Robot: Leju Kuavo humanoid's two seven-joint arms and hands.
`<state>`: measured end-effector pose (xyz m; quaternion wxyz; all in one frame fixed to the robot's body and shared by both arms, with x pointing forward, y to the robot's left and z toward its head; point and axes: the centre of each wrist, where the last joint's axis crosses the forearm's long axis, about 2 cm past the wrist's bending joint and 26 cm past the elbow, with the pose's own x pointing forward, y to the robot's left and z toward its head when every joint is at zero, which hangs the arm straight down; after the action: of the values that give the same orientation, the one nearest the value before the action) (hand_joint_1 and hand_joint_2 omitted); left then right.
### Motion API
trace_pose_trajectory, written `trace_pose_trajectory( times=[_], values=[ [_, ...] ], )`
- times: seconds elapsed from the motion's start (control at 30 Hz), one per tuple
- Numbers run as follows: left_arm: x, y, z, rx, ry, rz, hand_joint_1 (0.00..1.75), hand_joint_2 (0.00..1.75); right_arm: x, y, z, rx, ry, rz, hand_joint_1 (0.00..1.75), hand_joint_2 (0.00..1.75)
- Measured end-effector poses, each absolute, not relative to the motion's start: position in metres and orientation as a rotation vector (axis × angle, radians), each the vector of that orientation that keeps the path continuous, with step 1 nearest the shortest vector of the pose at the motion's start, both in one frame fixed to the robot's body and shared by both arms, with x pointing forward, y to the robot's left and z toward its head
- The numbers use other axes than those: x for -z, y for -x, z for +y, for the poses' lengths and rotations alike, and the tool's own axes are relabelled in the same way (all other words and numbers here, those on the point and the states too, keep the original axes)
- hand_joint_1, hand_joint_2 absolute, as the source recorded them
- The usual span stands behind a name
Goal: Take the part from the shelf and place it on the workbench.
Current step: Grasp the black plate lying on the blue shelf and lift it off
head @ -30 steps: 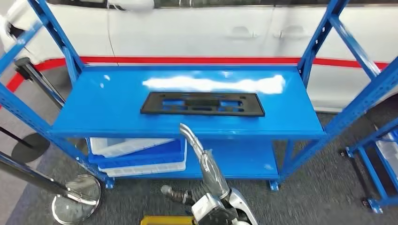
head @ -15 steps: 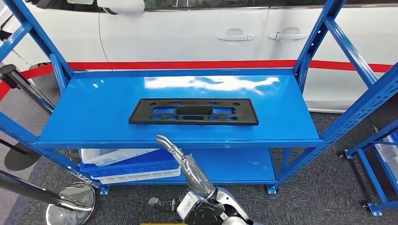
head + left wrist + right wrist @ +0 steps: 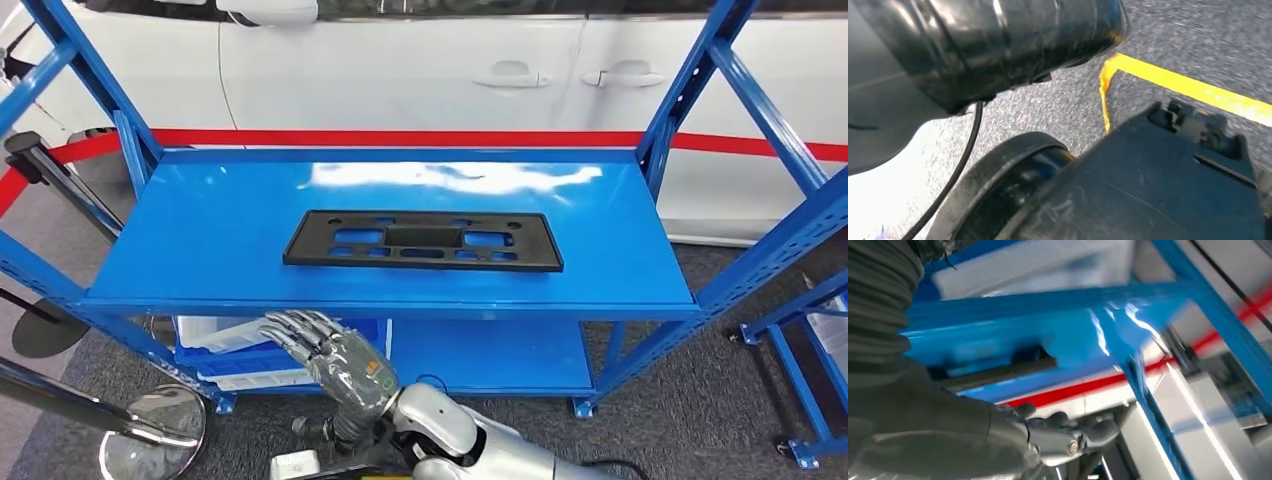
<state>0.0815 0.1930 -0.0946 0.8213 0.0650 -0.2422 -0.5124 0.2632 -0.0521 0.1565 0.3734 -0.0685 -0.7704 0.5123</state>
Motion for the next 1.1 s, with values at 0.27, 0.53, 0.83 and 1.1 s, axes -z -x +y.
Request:
trace_pose_trajectory(
  times=[0.27,0.53,0.83,1.1],
  values=[
    [0.092,-0.089,0.185,1.098,-0.132,-0.535,0.0,0.0,-0.154,-0.292,-0.03,-1.514,0.563,-1.871,0.0,1.75],
    [0.091,-0.092,0.182,1.058,-0.106,-0.498,0.0,0.0,-0.15,-0.308,-0.028,-1.562,0.692,-1.807,0.0,1.75],
    [0.087,-0.097,0.17,1.025,-0.085,-0.486,0.0,0.0,-0.144,-0.321,-0.038,-1.556,0.756,-1.719,0.0,1.75],
    [0.084,-0.098,0.158,1.017,-0.069,-0.486,0.0,0.0,-0.148,-0.343,-0.057,-1.432,0.733,-1.627,0.0,1.75]
  ],
)
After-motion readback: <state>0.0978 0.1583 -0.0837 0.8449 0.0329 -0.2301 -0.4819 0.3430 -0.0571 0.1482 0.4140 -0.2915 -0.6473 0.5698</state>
